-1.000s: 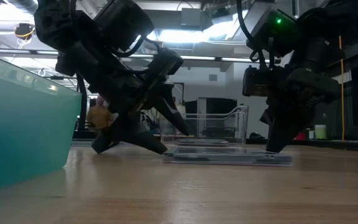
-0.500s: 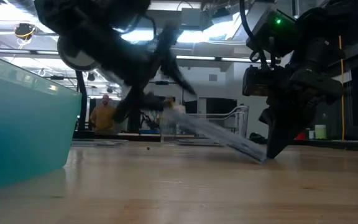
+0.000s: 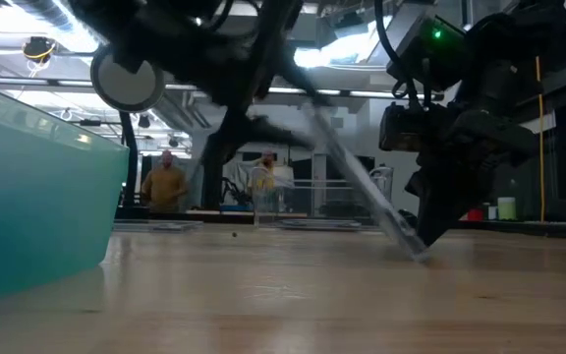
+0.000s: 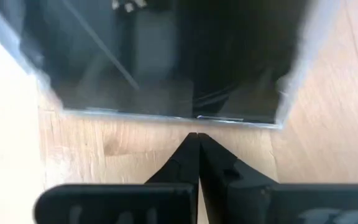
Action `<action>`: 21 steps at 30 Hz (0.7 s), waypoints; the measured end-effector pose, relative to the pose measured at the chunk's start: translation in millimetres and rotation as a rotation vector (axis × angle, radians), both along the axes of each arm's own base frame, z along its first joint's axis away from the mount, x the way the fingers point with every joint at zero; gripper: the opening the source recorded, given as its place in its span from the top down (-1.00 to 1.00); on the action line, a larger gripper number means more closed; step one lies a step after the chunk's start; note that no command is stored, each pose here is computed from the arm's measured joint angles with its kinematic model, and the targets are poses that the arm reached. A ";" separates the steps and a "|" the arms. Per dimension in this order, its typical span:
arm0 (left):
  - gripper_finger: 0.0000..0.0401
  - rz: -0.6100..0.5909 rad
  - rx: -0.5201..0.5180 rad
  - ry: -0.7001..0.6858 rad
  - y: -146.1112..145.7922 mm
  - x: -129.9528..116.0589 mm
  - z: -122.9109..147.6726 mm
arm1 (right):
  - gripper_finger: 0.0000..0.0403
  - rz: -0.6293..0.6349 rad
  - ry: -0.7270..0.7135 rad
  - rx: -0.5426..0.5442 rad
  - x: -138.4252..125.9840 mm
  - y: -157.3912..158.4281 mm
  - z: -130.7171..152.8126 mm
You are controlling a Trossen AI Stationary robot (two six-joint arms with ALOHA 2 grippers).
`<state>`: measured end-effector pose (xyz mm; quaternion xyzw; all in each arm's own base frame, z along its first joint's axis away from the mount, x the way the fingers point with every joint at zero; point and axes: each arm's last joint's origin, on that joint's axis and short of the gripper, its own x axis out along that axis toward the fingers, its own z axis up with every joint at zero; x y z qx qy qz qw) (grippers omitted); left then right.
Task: Pick & place jewel cases by type
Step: Put the right black CD case into the transparent bin
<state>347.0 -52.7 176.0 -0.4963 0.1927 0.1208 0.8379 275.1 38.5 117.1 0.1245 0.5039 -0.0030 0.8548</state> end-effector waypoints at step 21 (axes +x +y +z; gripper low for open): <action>0.33 0.041 -0.050 0.181 9.9 -3.6 -16.2 | 0.96 -0.004 -0.001 0.001 -0.1 0.0 -0.1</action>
